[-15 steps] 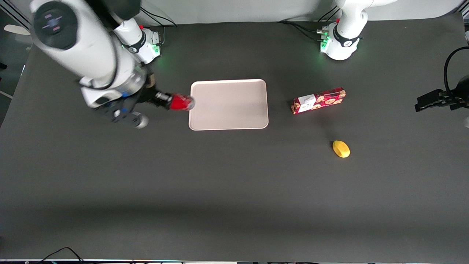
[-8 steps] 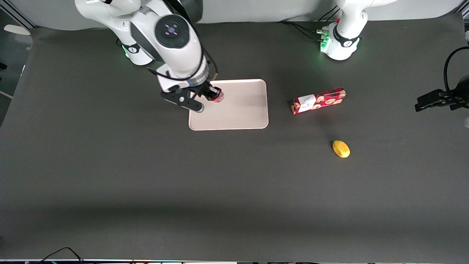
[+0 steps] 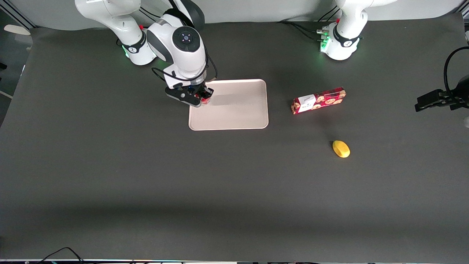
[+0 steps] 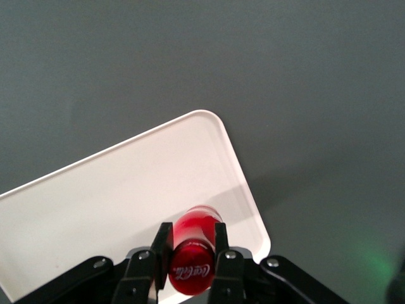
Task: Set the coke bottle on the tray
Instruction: 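Lower the bottle upright onto the tray and open the right gripper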
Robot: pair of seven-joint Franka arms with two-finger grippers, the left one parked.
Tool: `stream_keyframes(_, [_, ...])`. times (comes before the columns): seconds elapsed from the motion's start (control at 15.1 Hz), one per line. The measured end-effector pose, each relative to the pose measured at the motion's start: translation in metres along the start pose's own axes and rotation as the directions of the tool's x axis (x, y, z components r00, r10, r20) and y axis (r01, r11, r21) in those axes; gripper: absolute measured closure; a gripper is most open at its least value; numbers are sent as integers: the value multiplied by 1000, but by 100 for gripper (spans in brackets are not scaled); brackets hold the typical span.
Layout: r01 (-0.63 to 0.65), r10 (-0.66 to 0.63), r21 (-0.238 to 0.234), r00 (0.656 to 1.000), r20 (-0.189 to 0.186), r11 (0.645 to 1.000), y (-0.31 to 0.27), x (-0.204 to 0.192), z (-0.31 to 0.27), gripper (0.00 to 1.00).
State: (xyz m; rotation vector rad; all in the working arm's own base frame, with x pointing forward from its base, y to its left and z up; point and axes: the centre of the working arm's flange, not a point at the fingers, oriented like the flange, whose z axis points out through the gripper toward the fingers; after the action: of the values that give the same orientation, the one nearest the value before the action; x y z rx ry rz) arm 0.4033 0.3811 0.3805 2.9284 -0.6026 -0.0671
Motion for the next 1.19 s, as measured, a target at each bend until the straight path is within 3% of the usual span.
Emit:
stream_keyframes(0.2, [-7,8,19,999,-31,1000,11,-11,20,70])
stream_keyframes(0.4, [-33,33,5,996,-81,999,15,-14,35,70])
stream_keyframes(0.99, [-44,45,7,992,-115,999,15,-16,37,69])
stream_keyframes(1.19, [-48,49,7,992,-115,999,15,-15,37,43])
